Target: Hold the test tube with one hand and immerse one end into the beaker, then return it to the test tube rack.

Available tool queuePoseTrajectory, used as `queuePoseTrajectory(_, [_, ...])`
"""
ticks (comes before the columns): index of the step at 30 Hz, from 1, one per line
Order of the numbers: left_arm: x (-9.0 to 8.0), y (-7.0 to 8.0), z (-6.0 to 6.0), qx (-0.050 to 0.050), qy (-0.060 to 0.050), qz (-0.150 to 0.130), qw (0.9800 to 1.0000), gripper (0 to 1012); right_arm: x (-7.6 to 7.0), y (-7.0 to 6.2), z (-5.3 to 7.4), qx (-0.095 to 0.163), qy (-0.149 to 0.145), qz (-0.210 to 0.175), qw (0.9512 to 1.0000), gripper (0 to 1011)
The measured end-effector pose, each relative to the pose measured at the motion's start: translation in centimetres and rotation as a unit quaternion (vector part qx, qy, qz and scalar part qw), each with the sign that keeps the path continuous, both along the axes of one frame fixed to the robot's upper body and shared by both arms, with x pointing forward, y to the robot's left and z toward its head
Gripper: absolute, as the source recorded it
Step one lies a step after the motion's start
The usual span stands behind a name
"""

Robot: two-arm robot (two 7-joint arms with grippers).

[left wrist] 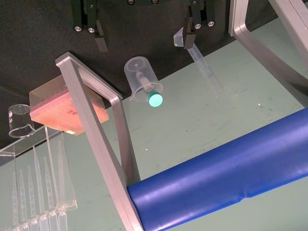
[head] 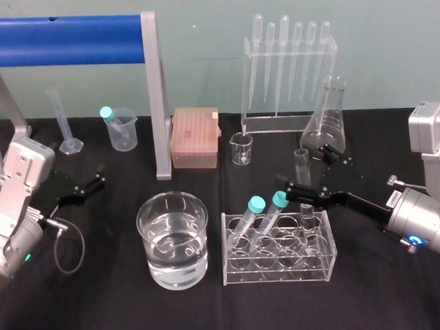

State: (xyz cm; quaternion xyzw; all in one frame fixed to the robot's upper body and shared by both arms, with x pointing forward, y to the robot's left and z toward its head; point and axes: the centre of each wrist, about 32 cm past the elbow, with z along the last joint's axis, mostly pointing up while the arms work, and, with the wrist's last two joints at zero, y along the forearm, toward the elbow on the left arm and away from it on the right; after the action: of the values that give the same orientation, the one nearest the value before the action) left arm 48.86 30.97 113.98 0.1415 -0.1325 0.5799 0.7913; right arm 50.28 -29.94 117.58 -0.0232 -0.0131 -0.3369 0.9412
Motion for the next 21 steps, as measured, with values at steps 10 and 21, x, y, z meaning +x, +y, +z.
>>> queuePoseTrajectory(10, [0.0, 0.0, 0.0, 0.0, 0.0, 0.0, 1.0, 1000, 0.0, -0.01, 0.01, 0.0, 0.0, 0.0, 1.0, 934])
queuePoseTrajectory(21, [0.0, 0.0, 0.0, 0.0, 0.0, 0.0, 1.0, 1000, 0.0, -0.02, 0.01, 0.0, -0.001, 0.0, 1.0, 624])
